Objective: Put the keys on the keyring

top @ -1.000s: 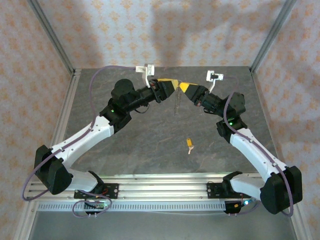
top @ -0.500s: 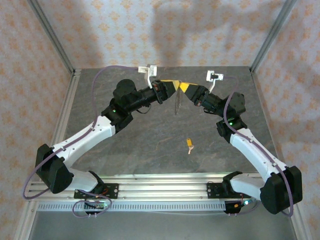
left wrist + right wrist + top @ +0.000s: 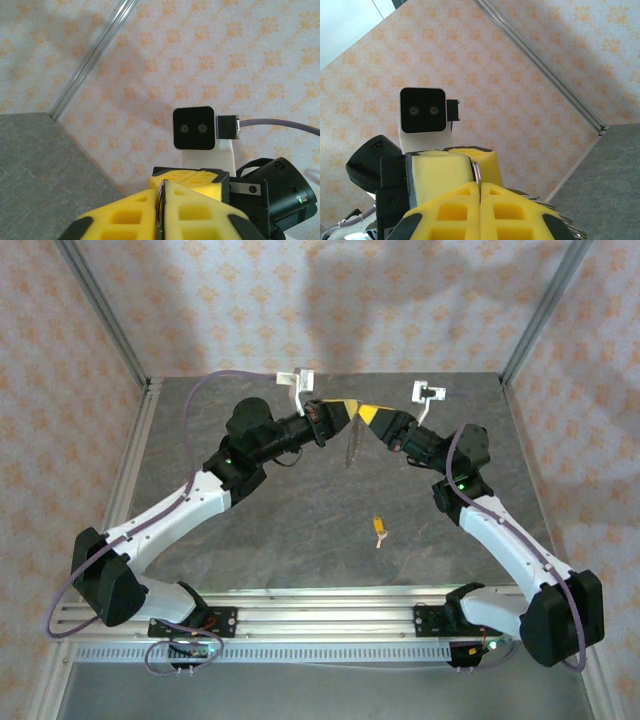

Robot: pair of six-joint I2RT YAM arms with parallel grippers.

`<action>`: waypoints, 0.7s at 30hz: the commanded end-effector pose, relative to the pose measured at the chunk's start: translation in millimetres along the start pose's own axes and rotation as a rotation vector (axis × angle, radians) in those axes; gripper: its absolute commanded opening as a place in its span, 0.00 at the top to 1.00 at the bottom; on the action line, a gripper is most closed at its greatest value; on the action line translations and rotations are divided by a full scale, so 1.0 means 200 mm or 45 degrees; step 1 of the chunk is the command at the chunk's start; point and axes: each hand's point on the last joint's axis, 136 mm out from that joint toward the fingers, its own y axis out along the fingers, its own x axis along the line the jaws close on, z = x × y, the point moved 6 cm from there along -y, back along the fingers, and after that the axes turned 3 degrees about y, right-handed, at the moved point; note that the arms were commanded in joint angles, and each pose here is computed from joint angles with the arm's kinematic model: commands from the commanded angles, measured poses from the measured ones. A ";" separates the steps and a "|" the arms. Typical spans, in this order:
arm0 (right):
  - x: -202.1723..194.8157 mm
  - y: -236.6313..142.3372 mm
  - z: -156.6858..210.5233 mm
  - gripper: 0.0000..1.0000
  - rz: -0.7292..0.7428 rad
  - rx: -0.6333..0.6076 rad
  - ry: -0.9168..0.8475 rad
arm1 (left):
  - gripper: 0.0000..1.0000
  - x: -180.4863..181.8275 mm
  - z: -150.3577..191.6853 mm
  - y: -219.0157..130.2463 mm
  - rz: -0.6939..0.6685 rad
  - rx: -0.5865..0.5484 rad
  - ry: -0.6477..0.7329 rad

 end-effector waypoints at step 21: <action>0.03 -0.19 -0.13 0.52 0.189 -0.069 -0.117 | 1.00 -0.20 -0.05 -0.04 0.140 0.166 0.407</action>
